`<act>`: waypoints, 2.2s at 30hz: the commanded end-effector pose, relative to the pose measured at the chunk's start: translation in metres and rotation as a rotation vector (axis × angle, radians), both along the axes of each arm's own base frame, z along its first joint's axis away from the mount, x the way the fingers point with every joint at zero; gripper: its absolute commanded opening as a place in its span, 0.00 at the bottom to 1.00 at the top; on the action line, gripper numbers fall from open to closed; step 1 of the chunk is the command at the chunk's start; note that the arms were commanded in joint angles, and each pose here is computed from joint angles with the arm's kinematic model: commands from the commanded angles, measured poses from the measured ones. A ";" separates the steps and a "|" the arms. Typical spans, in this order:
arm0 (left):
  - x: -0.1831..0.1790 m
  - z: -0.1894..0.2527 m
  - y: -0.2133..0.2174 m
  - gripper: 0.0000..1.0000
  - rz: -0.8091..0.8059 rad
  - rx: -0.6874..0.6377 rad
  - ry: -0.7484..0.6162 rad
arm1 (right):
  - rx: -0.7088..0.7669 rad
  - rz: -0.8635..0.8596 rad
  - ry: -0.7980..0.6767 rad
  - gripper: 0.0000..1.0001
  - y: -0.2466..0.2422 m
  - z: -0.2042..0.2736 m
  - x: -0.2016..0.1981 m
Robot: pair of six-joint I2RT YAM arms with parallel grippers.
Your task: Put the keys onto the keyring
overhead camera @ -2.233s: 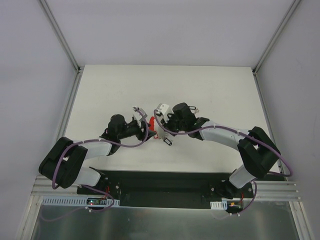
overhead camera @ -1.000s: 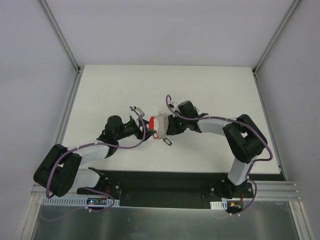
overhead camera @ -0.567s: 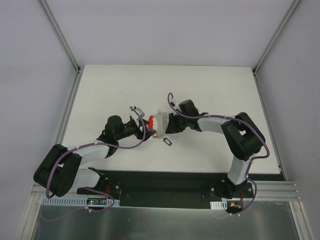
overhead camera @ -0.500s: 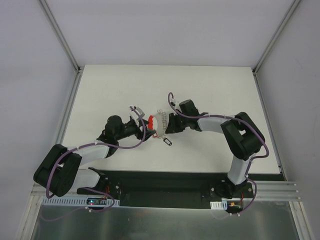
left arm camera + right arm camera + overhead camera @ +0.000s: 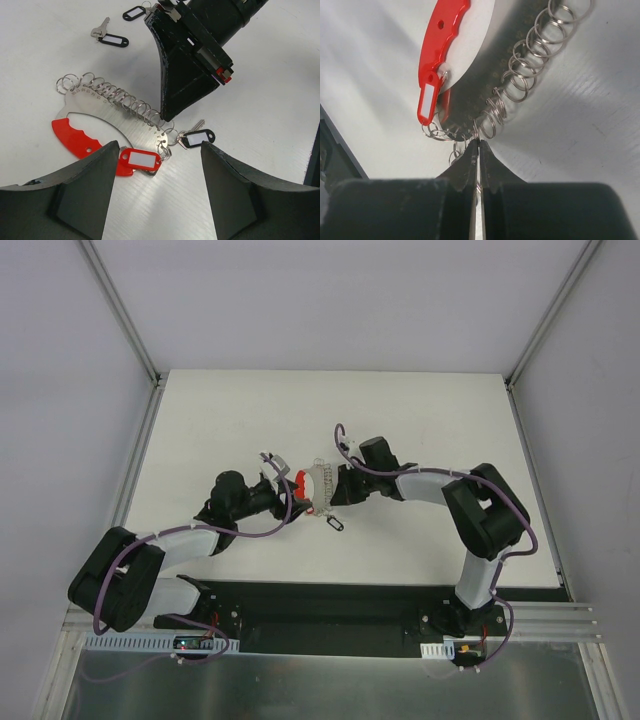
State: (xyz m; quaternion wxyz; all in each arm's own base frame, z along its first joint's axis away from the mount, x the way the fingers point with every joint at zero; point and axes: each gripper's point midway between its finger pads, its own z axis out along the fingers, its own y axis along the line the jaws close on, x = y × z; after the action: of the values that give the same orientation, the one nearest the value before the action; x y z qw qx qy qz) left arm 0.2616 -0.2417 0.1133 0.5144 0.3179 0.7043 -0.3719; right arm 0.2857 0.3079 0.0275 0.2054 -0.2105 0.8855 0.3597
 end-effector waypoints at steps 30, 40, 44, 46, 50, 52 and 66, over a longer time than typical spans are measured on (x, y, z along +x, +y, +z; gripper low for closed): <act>-0.048 0.123 -0.018 0.54 -0.308 -0.122 -0.246 | 0.214 0.465 -0.902 0.01 -0.007 0.207 -0.070; -0.047 0.139 -0.039 0.41 -0.426 -0.121 -0.143 | 0.235 0.483 -0.916 0.01 -0.011 0.218 -0.082; -0.045 0.134 -0.050 0.31 -0.468 -0.102 -0.140 | 0.237 0.487 -0.919 0.01 -0.011 0.219 -0.083; -0.044 0.128 -0.057 0.31 -0.477 -0.091 -0.127 | 0.234 0.490 -0.913 0.01 -0.010 0.217 -0.083; -0.041 0.115 -0.059 0.35 -0.465 -0.081 -0.075 | 0.223 0.496 -0.886 0.01 -0.008 0.208 -0.081; -0.037 0.112 -0.057 0.36 -0.434 -0.074 -0.075 | 0.217 0.500 -0.873 0.01 -0.007 0.203 -0.081; -0.040 0.088 -0.040 0.41 -0.325 -0.049 -0.102 | 0.166 0.569 -0.794 0.01 0.008 0.184 -0.066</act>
State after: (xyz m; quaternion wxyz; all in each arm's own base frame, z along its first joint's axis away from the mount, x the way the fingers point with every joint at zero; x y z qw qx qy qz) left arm 0.2215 -0.2788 0.1918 0.4684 0.4175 0.6346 -0.4511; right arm 0.2173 0.3009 0.1695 0.4002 -0.5255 0.6667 0.3452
